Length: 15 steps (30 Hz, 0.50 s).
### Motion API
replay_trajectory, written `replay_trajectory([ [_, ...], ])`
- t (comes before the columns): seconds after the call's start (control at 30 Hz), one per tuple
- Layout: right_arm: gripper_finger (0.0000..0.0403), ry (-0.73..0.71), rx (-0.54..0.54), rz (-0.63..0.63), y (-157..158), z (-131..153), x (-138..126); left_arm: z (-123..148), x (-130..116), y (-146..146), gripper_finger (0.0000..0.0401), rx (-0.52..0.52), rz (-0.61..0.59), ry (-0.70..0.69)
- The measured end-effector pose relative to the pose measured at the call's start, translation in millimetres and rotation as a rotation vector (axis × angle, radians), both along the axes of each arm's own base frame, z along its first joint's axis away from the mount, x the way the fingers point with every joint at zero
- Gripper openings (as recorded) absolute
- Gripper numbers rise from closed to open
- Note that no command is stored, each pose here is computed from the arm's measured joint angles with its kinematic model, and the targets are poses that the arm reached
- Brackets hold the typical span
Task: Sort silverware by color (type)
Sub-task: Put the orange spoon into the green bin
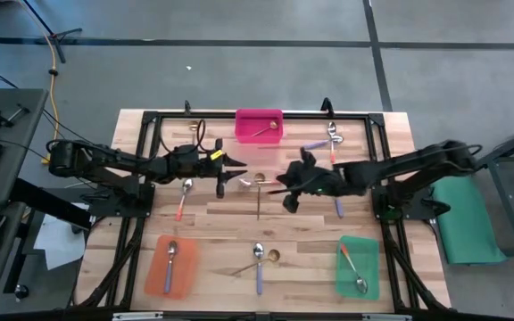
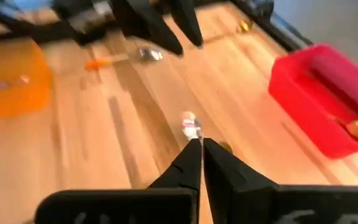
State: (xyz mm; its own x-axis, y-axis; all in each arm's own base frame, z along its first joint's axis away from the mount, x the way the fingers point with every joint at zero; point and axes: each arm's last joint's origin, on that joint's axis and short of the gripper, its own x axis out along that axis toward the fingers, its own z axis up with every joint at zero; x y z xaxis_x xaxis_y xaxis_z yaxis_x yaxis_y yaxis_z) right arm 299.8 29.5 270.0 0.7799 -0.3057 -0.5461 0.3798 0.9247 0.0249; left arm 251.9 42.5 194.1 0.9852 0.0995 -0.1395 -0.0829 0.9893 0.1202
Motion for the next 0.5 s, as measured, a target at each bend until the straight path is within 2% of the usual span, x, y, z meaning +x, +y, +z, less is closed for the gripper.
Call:
replay_trajectory([
  [0.1,0.0034,0.060,0.014,0.008,-11.8,-18.0,12.7,-9.9,-7.9,-1.5,0.0060,-0.020,0.000,-0.004],
  [0.33,0.0131,0.216,0.067,0.040,-53.2,-64.8,34.2,-34.0,-35.6,-6.1,0.0028,-0.088,0.014,-0.058],
  [0.5,0.0152,0.249,0.160,0.089,-76.0,-96.5,47.1,-46.0,-48.2,-8.3,0.0019,-0.098,0.017,-0.040],
])
